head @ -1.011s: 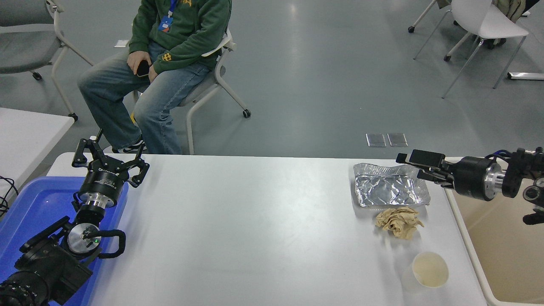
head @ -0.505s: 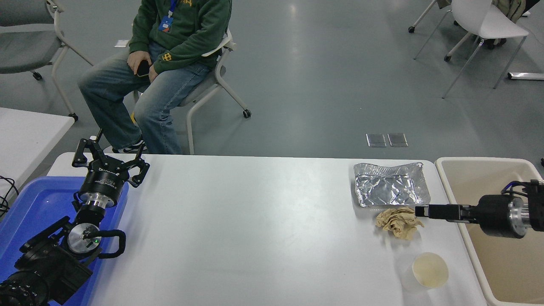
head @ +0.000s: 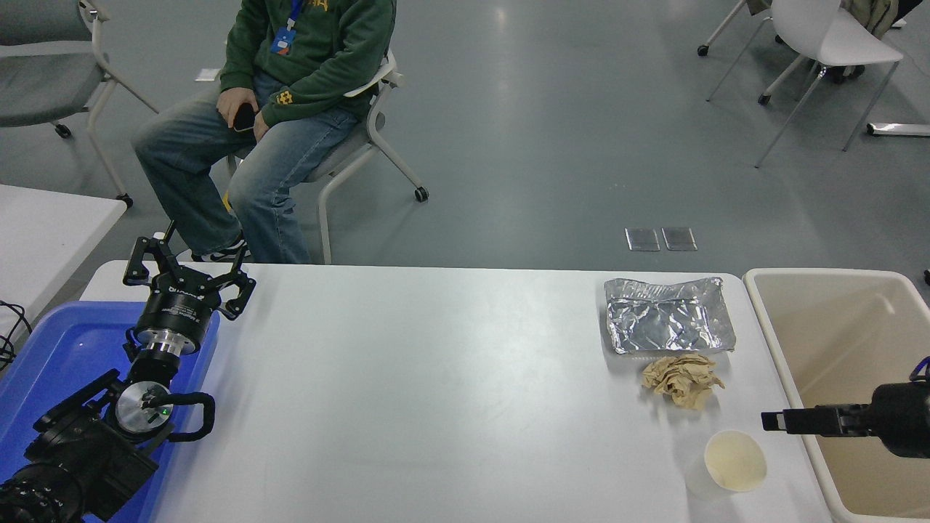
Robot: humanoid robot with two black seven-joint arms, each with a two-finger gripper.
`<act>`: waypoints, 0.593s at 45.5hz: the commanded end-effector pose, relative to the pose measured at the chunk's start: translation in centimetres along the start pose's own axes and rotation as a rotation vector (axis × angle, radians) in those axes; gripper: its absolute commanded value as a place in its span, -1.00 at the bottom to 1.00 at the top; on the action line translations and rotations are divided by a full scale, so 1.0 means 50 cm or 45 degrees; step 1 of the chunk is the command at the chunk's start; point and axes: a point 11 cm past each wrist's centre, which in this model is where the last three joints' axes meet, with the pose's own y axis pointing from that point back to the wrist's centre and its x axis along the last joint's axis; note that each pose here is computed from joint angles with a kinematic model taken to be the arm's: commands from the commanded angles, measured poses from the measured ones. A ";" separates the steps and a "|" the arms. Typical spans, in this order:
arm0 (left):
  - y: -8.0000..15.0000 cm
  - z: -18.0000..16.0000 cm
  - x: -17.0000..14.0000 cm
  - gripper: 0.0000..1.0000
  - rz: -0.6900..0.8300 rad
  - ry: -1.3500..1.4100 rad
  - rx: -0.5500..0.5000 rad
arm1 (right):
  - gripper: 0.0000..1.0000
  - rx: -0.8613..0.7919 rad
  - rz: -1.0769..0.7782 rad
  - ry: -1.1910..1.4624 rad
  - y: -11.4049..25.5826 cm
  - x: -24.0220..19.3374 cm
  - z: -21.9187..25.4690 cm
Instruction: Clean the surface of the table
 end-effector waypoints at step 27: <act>0.000 0.000 0.000 1.00 0.000 0.001 -0.001 | 0.98 0.079 -0.117 -0.033 -0.057 -0.068 -0.027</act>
